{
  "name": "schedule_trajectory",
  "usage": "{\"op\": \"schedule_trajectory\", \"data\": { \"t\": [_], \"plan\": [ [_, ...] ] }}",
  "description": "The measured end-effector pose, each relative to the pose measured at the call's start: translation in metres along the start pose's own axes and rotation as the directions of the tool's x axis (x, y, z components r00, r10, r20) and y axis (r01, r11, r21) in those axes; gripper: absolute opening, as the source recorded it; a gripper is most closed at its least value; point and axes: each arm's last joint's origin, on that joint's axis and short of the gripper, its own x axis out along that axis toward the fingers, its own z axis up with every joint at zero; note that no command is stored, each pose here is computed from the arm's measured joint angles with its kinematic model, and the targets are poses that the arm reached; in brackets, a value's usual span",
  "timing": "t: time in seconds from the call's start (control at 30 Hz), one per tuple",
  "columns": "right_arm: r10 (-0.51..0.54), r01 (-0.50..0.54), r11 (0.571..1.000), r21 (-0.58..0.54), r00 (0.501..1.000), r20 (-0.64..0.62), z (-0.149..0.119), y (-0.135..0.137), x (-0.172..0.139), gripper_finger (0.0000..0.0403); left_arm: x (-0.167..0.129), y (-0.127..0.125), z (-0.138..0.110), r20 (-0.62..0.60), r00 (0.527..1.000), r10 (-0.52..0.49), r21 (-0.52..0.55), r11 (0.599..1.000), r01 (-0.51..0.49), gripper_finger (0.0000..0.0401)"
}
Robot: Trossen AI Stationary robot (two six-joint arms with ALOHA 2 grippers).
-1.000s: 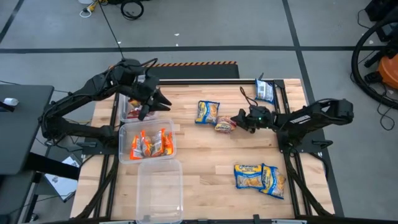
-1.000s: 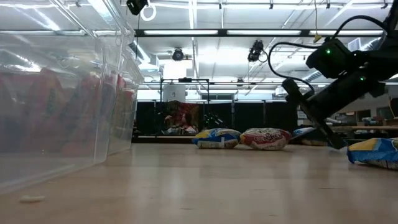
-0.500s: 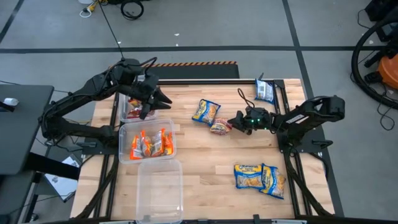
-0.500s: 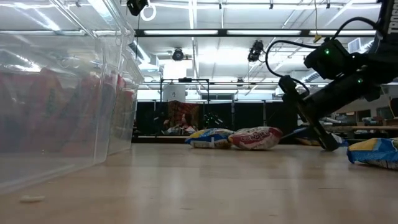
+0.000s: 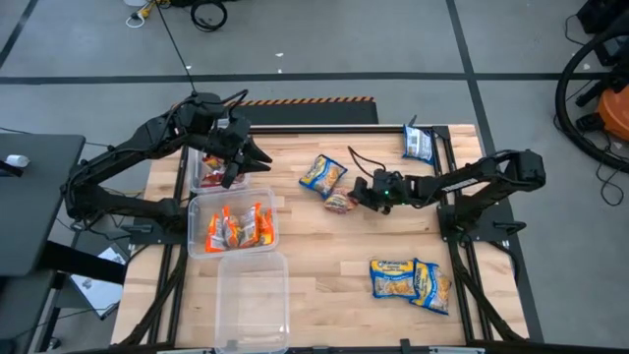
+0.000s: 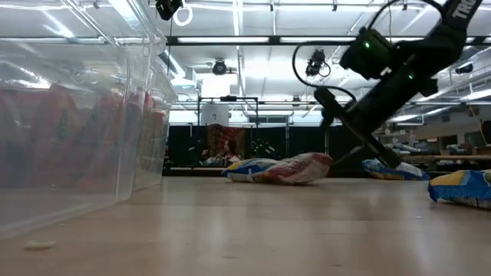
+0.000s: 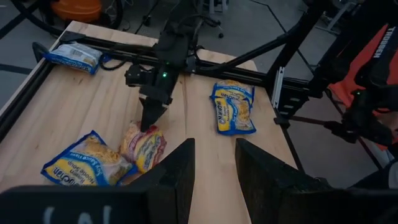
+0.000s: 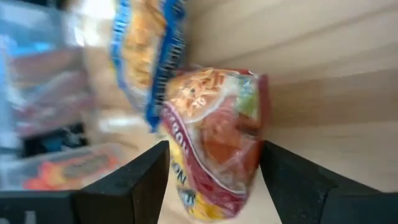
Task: Sort Maruchan noodles
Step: Put the red noodle pack into the top transparent bin
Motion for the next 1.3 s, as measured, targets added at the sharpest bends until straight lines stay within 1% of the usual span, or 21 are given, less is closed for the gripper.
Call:
{"op": "schedule_trajectory", "data": {
  "t": [0.07,0.17,0.23,0.33,0.4,0.57,0.67,0.77,0.83,0.87,0.93,1.07,1.17,1.3],
  "plan": [
    [0.032,-0.033,0.999,0.038,0.999,0.02,-0.004,0.01,0.0,0.0252,0.0,0.0,0.0,0.0,1.0,0.0,0.0,1.0,0.0,0.0121],
    [0.041,-0.045,0.993,0.108,0.999,0.035,-0.011,0.013,-0.001,0.0252,0.0,0.0,0.0,-0.001,1.0,0.0,0.0,1.0,0.0,0.0121],
    [0.014,-0.017,0.991,0.132,1.0,0.028,-0.015,0.01,-0.002,0.0252,0.0,0.0,0.0,-0.001,1.0,0.0,0.0,1.0,0.0,0.0121],
    [-0.048,0.046,0.993,0.113,0.999,0.017,-0.02,0.003,-0.003,0.0252,0.0,0.0,0.0,-0.001,1.0,0.0,0.005,1.0,0.0,0.0121],
    [-0.047,0.044,0.991,0.127,0.999,0.021,-0.024,0.003,-0.003,0.0252,0.0,0.0,0.0,-0.001,1.0,0.0,0.018,1.0,0.0,0.0121],
    [-0.034,0.021,0.97,0.242,0.998,0.049,-0.037,0.004,-0.006,0.0252,0.0,0.0,0.0,-0.001,1.0,0.0,0.027,1.0,0.0,0.0121],
    [-0.055,0.029,0.96,0.28,0.995,0.084,-0.045,0.009,-0.008,0.0252,0.0,0.0,0.0,-0.001,1.0,0.0,0.048,0.999,0.0,0.0121],
    [-0.104,0.074,0.958,0.278,0.99,0.093,-0.049,0.009,0.001,0.0252,0.0,0.001,0.0,0.002,1.0,0.005,0.06,0.998,-0.005,0.0121],
    [-0.111,0.079,0.955,0.287,0.989,0.097,-0.051,0.007,0.014,0.0252,-0.001,0.003,0.0,0.004,1.0,0.012,0.072,0.997,-0.012,0.0121],
    [-0.099,0.066,0.953,0.294,0.99,0.1,-0.051,0.005,0.021,0.0252,-0.002,0.003,0.0,0.004,1.0,0.014,0.074,0.997,-0.014,0.0121],
    [-0.035,-0.004,0.948,0.317,0.993,0.116,-0.051,0.006,0.034,0.0254,-0.002,0.004,0.0,0.006,1.0,0.019,0.072,0.997,-0.02,0.0121],
    [0.086,-0.164,0.923,0.347,0.969,0.23,-0.046,0.009,0.052,0.0258,-0.003,0.005,-0.001,0.0,1.0,0.022,0.066,0.998,-0.022,0.0121],
    [0.11,-0.194,0.918,0.346,0.962,0.25,-0.041,0.009,0.057,0.0256,-0.003,0.005,-0.001,-0.001,1.0,0.022,0.07,0.997,-0.022,0.0121],
    [0.148,-0.238,0.925,0.297,0.943,0.297,-0.031,0.014,0.06,0.0244,-0.003,0.005,-0.001,-0.003,1.0,0.022,0.071,0.997,-0.022,0.0121]
  ]
}}
